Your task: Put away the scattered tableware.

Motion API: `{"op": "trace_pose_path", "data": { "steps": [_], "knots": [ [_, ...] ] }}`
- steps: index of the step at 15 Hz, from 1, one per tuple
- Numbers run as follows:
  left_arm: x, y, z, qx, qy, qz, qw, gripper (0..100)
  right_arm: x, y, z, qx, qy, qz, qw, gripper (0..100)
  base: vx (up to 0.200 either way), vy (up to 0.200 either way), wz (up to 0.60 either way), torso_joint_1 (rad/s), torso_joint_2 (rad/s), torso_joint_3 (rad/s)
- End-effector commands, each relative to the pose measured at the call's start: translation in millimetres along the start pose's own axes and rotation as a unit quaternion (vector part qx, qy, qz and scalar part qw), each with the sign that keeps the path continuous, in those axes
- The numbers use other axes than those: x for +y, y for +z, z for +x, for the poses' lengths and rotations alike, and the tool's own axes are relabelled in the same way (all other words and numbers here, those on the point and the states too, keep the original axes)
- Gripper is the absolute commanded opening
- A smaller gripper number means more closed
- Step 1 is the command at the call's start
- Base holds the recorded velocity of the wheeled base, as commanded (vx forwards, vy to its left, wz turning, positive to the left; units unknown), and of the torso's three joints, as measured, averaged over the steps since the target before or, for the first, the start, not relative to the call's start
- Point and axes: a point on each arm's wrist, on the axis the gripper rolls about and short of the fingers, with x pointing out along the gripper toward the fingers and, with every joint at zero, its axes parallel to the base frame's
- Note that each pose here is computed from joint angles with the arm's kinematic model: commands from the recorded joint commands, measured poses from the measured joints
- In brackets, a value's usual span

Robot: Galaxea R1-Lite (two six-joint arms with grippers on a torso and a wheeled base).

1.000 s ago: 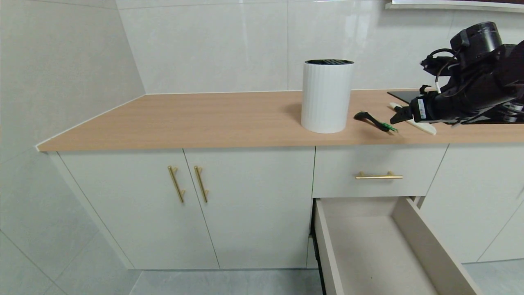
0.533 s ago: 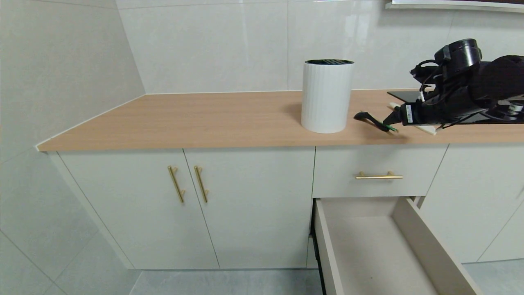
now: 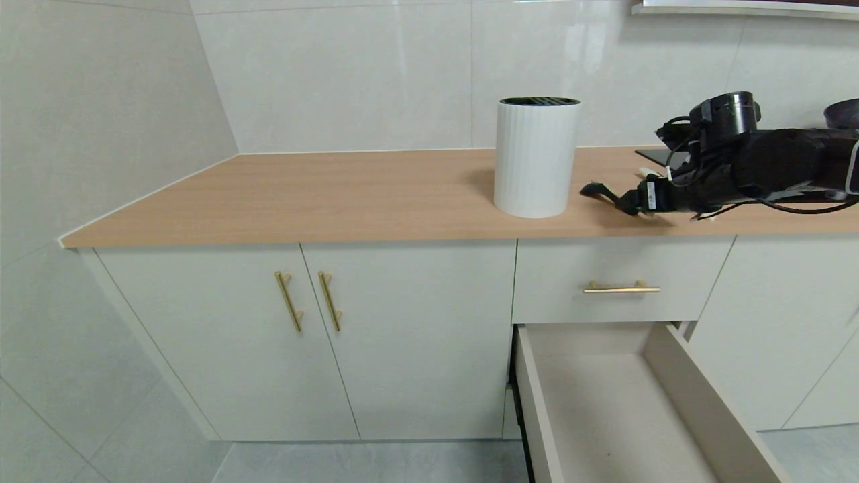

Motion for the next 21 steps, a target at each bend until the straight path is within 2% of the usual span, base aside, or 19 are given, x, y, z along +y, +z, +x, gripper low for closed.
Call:
{"op": "trace_pose_path", "data": {
  "steps": [1, 7, 8, 13, 21],
  "knots": [
    [0.0, 0.0, 0.1, 0.001, 0.0, 0.0, 1.0, 100, -1.0, -4.1, 8.4, 0.004, -0.002, 0.001, 1.0, 100, 0.0, 0.0, 0.0, 0.0, 0.0, 0.0],
    [0.0, 0.0, 0.1, 0.001, 0.0, 0.0, 1.0, 100, -6.5, -4.4, 9.4, 0.005, -0.007, 0.003, 1.0, 100, 0.0, 0.0, 0.0, 0.0, 0.0, 0.0],
    [0.0, 0.0, 0.1, 0.001, 0.0, 0.0, 1.0, 100, -7.1, -5.2, 10.2, 0.007, -0.008, 0.004, 1.0, 0, 0.0, 0.0, 0.0, 0.0, 0.0, 0.0],
    [0.0, 0.0, 0.1, 0.001, 0.0, 0.0, 1.0, 100, -7.0, -10.0, 12.0, 0.017, -0.007, 0.004, 1.0, 0, 0.0, 0.0, 0.0, 0.0, 0.0, 0.0],
    [0.0, 0.0, 0.1, 0.001, 0.0, 0.0, 1.0, 100, -7.6, -0.4, -1.3, -0.003, -0.007, 0.01, 1.0, 0, 0.0, 0.0, 0.0, 0.0, 0.0, 0.0]
  ]
}}
